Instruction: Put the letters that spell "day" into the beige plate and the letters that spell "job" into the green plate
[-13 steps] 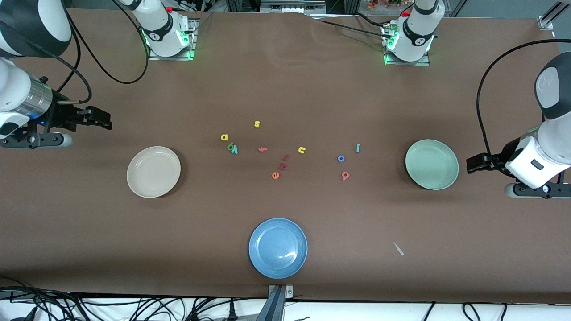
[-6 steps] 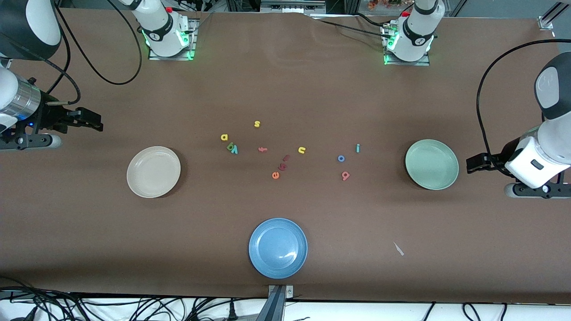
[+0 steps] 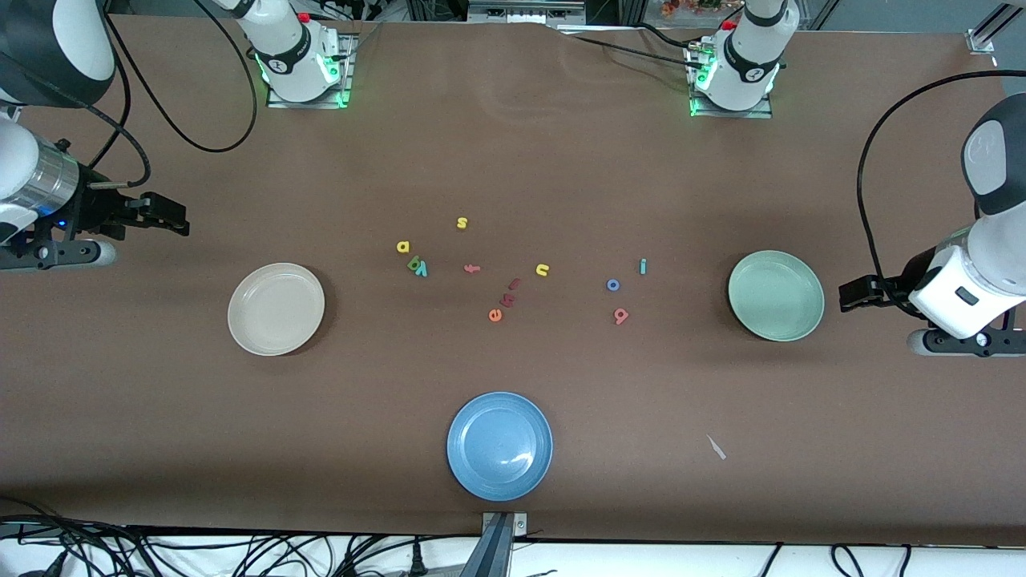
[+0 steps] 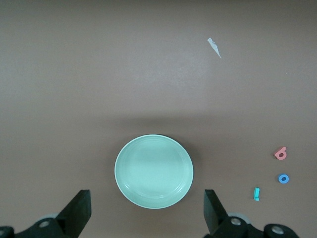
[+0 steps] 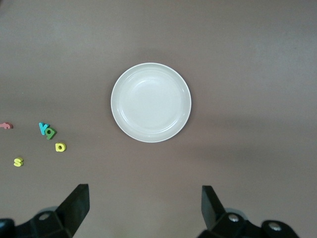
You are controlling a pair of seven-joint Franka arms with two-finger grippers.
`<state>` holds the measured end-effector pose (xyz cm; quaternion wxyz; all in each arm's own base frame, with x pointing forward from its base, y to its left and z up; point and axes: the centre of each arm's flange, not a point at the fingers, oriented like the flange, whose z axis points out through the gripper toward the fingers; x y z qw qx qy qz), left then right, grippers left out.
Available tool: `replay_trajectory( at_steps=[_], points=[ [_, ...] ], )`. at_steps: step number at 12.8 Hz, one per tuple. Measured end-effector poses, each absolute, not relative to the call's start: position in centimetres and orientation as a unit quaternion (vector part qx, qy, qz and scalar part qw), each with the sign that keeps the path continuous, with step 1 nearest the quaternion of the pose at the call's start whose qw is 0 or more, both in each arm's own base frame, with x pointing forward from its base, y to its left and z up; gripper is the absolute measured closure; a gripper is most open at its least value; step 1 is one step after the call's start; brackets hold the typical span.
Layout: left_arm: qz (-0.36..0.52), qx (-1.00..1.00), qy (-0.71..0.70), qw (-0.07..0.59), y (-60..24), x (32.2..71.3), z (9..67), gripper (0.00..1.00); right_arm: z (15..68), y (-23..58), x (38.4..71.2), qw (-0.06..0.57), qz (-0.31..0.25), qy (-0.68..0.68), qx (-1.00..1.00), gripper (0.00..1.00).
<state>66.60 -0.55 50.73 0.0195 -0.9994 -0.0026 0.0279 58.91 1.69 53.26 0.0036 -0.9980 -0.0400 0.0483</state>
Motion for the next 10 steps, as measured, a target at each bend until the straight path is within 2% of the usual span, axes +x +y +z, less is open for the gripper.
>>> replay_trajectory(
  at_steps=[10],
  points=[
    [0.031, -0.999, 0.025, 0.012, -3.9, 66.4, 50.6, 0.0, 53.3, -0.1, 58.8, 0.006, 0.051, -0.038, -0.998, 0.0]
  ],
)
